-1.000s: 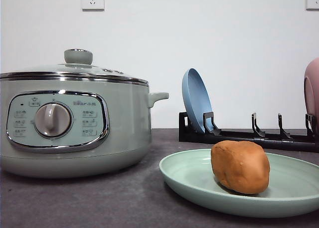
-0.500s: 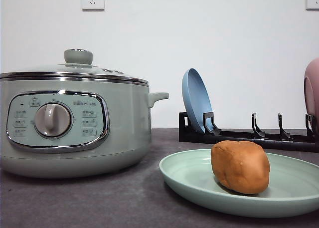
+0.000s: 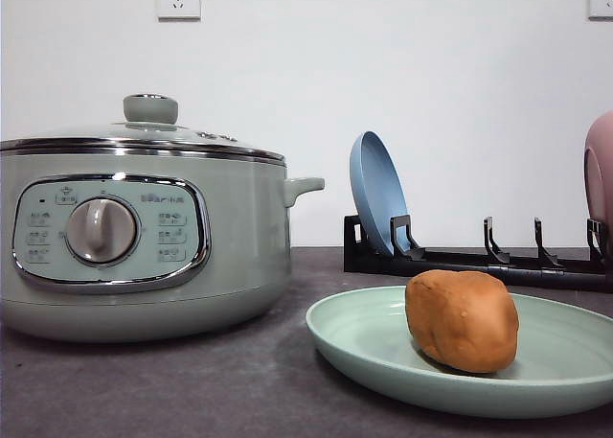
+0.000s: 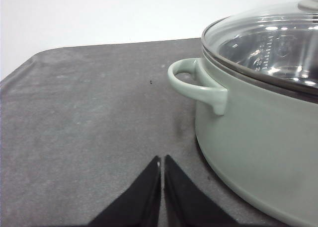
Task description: Transfer potato from steamer to green plate
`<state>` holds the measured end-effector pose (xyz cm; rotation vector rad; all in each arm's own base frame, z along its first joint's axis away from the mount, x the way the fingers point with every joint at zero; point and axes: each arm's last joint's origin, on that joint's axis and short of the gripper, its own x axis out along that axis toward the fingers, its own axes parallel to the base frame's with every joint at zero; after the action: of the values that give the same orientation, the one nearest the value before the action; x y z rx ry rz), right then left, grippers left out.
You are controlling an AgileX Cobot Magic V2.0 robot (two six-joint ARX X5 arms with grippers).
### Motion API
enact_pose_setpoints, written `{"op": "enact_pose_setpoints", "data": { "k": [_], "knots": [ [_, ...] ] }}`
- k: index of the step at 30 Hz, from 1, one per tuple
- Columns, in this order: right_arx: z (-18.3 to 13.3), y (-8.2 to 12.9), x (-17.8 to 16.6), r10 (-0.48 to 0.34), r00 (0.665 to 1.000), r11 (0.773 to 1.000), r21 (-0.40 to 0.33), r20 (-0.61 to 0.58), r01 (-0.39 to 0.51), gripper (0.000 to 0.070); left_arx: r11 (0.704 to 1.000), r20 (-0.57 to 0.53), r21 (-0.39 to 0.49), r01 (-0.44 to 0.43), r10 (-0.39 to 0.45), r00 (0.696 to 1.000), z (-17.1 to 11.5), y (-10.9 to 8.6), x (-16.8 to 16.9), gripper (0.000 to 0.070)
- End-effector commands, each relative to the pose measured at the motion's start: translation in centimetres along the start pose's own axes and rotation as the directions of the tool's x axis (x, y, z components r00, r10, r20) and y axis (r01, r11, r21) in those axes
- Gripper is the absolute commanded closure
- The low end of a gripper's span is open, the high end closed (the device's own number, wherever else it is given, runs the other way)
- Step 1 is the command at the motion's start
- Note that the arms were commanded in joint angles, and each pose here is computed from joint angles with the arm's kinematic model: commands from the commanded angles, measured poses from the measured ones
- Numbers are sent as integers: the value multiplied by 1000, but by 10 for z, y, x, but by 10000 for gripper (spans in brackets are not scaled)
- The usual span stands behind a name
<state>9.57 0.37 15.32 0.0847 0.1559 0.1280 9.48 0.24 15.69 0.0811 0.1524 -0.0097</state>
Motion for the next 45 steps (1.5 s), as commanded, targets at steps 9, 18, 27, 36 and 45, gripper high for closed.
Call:
{"op": "enact_pose_setpoints", "data": {
  "k": [9, 18, 27, 36, 45],
  "knots": [
    [-1, 0, 0, -4, 1000, 1000, -4, 3, 4, 700, 1000, -25, -7, 1, -1, 1000, -7, 0, 2, 698],
    [-1, 0, 0, -4, 1000, 1000, -4, 3, 4, 700, 1000, -26, -7, 1, -1, 1000, -7, 0, 2, 698],
    [-1, 0, 0, -3, 1000, 1000, -4, 3, 3, 700, 1000, -25, -7, 0, 0, 1000, -7, 0, 2, 698],
    [-1, 0, 0, -4, 1000, 1000, -4, 3, 4, 700, 1000, -25, -7, 1, -1, 1000, -7, 0, 2, 698],
    [-1, 0, 0, -3, 1000, 1000, -4, 3, 3, 700, 1000, -26, -7, 1, -1, 1000, -7, 0, 2, 698]
  ]
}}
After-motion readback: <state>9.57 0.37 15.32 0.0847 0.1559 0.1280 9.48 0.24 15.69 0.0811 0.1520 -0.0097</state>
